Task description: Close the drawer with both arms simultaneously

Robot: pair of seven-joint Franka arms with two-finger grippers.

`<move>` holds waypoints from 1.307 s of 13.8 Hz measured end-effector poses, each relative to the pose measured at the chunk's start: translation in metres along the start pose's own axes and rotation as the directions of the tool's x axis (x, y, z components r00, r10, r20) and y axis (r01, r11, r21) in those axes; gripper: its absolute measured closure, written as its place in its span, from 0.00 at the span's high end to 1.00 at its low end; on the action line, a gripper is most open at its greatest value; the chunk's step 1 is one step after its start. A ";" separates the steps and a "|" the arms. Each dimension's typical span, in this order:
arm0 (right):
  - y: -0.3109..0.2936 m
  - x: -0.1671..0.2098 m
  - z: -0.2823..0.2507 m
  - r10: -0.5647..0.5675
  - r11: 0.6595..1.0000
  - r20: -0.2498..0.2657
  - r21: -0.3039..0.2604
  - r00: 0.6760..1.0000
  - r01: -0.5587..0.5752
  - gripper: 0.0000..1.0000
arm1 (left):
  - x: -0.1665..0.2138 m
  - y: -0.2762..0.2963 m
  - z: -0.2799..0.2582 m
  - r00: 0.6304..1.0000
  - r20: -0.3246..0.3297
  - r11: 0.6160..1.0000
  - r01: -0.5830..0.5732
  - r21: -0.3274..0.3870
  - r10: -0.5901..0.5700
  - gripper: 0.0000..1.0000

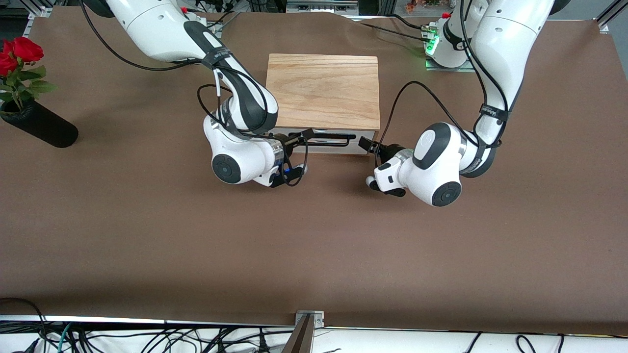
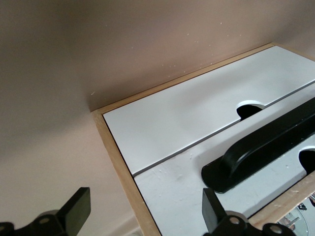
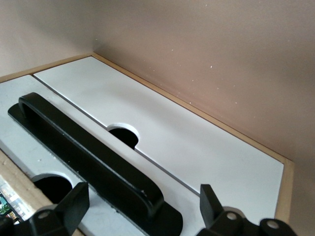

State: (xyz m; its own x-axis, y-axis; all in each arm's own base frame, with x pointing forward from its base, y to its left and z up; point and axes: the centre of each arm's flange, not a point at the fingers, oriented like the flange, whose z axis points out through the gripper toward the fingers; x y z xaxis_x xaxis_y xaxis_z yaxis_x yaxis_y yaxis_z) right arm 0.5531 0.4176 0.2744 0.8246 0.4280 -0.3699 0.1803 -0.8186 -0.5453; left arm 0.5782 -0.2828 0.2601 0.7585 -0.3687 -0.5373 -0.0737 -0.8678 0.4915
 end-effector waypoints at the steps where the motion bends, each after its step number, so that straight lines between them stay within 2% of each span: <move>1: 0.000 0.000 0.000 0.000 1.000 0.000 0.000 1.000 0.000 1.00 | 0.000 0.000 -0.001 1.000 -0.002 1.000 0.000 0.000 0.000 1.00; 7: 0.000 0.002 -0.006 -0.037 0.999 -0.015 0.002 0.999 0.037 1.00 | -0.007 -0.002 -0.040 0.997 -0.076 1.000 -0.002 -0.001 0.002 1.00; 9: 0.000 0.007 -0.018 -0.059 0.998 -0.061 0.004 0.996 0.060 1.00 | -0.012 -0.008 -0.070 0.991 -0.131 1.000 0.001 0.021 0.002 1.00; 12: -0.001 0.019 -0.050 -0.070 0.998 -0.189 -0.004 0.979 0.070 1.00 | -0.026 -0.018 -0.126 0.973 -0.232 0.995 0.008 0.095 0.015 1.00; 14: 0.008 0.027 -0.078 -0.086 0.996 -0.277 -0.056 0.957 0.073 1.00 | -0.042 -0.024 -0.163 0.955 -0.297 0.991 0.023 0.130 0.017 1.00; 18: 0.031 0.032 -0.153 -0.166 0.960 -0.391 -0.275 0.905 0.058 1.00 | -0.086 -0.035 -0.228 0.913 -0.407 0.960 0.083 0.268 0.035 1.00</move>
State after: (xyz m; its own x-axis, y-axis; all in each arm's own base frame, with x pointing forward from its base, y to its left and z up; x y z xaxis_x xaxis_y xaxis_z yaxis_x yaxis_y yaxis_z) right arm 0.6672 0.3468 0.3608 0.9262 0.3736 0.0504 0.3678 -0.8662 -0.3382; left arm 0.6631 -0.1452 0.4453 0.9532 -0.2313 -0.1949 -0.1813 -0.9527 0.2439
